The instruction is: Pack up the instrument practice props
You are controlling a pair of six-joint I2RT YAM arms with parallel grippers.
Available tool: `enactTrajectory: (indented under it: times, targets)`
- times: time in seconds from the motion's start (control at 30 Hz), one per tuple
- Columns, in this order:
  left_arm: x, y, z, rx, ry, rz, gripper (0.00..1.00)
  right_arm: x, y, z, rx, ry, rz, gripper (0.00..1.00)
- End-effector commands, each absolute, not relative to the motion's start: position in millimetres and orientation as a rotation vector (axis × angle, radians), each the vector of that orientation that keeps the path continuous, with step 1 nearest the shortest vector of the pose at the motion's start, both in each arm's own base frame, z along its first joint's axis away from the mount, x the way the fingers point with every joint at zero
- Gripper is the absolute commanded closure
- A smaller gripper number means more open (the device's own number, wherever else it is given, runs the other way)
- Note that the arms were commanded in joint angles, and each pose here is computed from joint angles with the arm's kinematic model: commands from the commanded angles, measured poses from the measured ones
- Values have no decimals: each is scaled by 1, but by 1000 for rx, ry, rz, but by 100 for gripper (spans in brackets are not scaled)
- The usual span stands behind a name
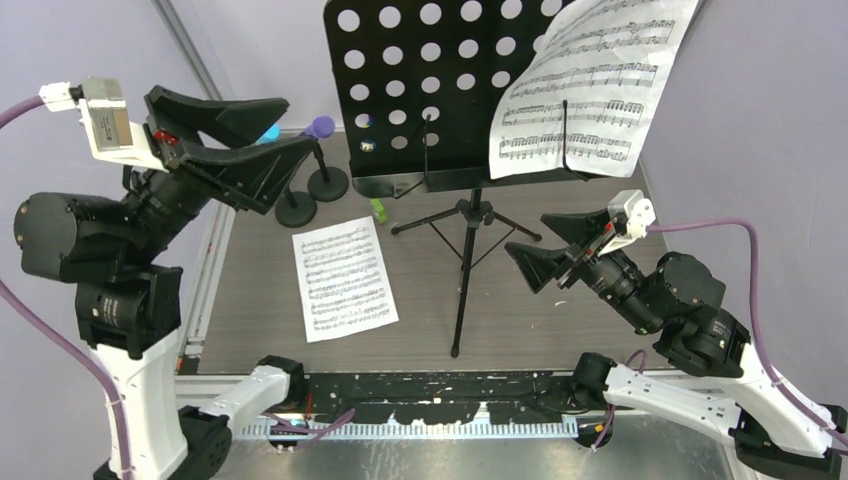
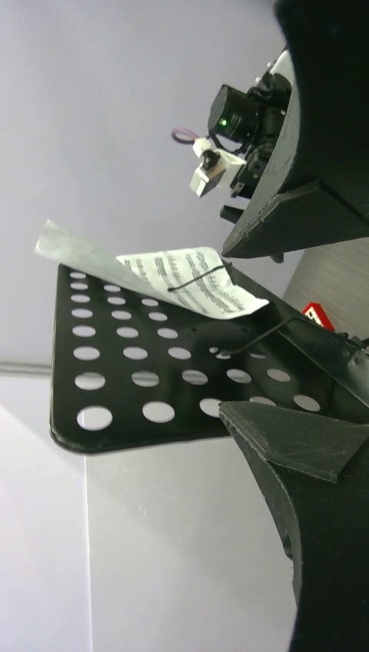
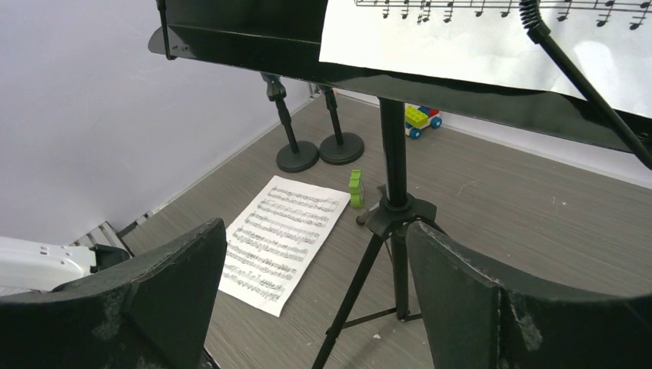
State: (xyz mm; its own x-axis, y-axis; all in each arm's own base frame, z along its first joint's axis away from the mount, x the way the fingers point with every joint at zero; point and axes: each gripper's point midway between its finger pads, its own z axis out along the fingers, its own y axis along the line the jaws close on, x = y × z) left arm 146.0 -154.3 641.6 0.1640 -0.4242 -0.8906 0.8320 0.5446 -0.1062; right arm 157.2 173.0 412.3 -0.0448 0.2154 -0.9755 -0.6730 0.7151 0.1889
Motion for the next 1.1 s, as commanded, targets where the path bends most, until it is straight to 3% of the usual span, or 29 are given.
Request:
enactTrajectory:
  times: [0.0,0.7,1.07]
  targets:
    - [137,-165,654,519,1011,-946,30,159,170,415,-376,1443,744,9]
    - [129,-263,622,790,1021,-845,29,164,167,408,-363,1490,705,8]
    - [159,-316,607,757,1067,-842,28,163,146,403,-337,1501,638,8]
